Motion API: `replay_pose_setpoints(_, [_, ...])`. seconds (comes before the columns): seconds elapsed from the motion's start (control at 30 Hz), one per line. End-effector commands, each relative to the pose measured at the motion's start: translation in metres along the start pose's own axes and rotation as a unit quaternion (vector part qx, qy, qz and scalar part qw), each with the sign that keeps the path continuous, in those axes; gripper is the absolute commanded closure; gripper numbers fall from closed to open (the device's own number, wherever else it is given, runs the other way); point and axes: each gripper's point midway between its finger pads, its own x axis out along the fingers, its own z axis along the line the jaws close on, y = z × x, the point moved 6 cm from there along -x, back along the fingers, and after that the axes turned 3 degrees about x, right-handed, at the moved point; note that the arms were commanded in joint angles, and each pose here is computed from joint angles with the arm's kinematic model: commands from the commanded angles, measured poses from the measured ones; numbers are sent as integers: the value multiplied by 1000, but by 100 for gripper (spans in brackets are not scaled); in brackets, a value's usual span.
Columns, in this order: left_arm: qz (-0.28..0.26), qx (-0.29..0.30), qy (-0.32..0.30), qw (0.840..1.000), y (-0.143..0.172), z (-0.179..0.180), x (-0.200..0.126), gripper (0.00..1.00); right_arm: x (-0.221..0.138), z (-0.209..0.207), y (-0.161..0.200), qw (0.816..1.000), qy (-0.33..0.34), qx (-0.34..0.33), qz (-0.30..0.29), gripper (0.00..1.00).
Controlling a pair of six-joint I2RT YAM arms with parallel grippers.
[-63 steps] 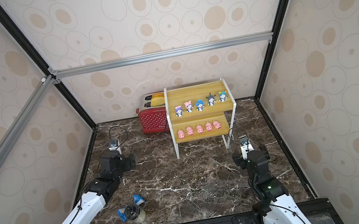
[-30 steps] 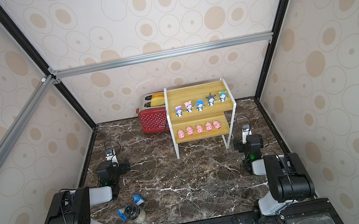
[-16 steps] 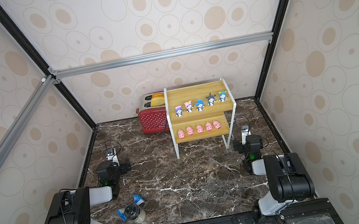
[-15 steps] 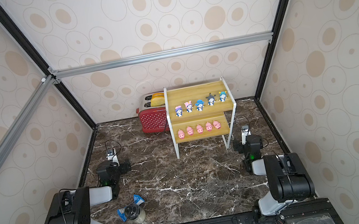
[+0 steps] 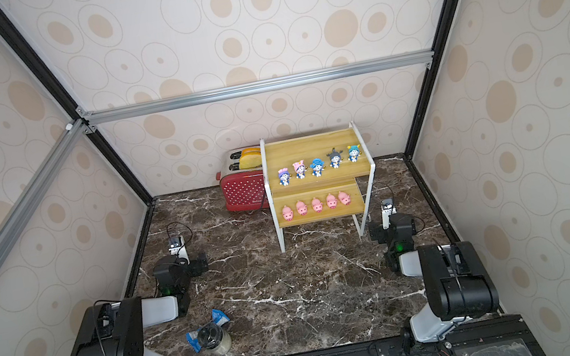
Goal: Organize plastic toys on shelves
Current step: Reset both arms
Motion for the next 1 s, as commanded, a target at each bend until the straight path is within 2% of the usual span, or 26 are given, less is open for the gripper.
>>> replay_pose_setpoints(0.0, [-22,-7,0,1000,-13,2,2,1,0,2,0,1000,-6,-5,-2,0])
replay_pose_setpoints(0.4, [-22,-7,0,1000,-13,3,1,1,-1,2,0,1000,-7,-5,-2,0])
replay_pose_setpoints(0.63, [-59,14,39,997,-11,-8,-12,1,-23,-1,7,998,8,5,-63,0])
replay_pose_setpoints(0.8, [-34,5,22,999,-12,-4,-2,1,-9,-11,5,998,55,25,-19,0])
replay_pose_setpoints(0.97, [-25,-2,7,1000,-14,0,1,1,-4,-6,2,999,36,12,-5,0])
